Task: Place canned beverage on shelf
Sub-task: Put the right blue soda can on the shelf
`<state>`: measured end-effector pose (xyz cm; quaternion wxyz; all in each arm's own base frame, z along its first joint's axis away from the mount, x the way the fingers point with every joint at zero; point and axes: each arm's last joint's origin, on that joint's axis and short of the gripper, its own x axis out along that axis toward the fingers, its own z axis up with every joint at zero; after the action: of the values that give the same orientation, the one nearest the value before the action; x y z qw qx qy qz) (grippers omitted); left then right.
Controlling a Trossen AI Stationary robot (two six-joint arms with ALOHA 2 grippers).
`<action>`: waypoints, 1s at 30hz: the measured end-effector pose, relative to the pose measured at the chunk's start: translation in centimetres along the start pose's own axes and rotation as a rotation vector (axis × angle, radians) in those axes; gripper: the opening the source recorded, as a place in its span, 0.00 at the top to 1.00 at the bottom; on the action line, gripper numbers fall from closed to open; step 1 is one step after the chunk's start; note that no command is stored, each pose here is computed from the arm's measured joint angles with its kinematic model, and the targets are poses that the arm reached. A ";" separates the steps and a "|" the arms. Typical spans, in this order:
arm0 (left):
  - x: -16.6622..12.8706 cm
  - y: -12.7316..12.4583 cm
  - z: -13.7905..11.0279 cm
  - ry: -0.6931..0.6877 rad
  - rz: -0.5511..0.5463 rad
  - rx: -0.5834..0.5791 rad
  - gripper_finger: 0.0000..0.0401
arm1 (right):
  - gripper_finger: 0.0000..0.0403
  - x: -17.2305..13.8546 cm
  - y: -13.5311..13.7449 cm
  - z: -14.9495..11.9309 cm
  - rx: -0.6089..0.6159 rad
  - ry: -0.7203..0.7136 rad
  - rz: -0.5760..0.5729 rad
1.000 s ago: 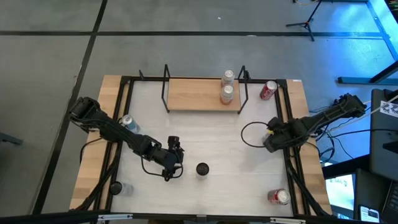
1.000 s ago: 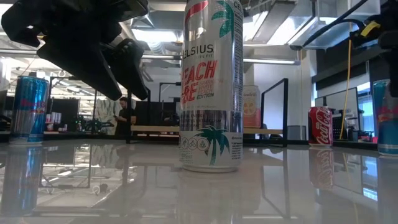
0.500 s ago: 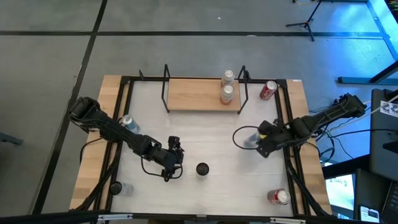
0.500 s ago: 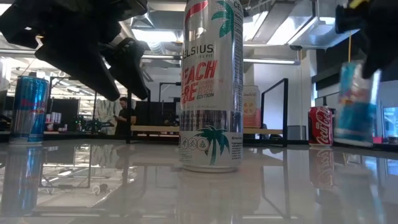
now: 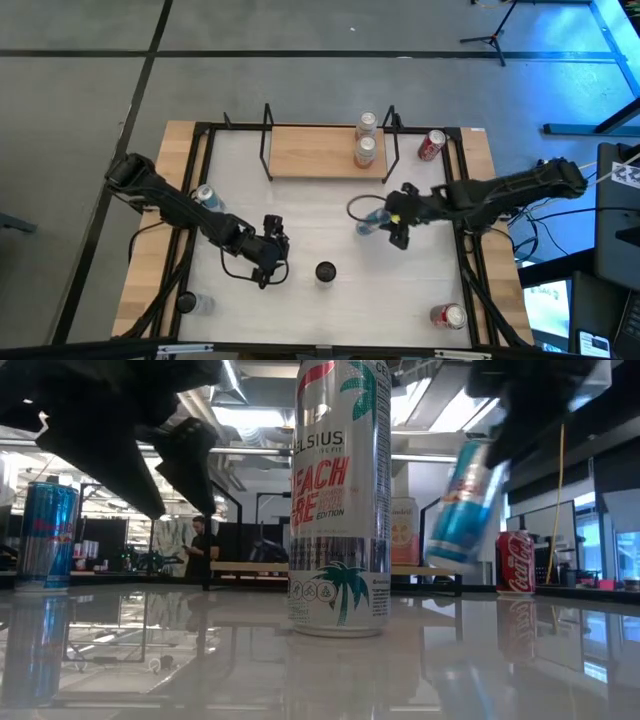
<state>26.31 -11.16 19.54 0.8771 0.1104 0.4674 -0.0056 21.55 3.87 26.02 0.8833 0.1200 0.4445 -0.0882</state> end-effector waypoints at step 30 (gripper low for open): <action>-0.3 1.3 -6.3 -0.205 -0.041 -0.158 0.14 | 0.65 9.1 -1.5 13.6 -0.353 0.227 -0.007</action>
<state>21.19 -8.70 16.61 0.9260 0.0304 0.3763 0.0021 36.90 -1.99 26.37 0.8346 -0.0287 0.5501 0.0021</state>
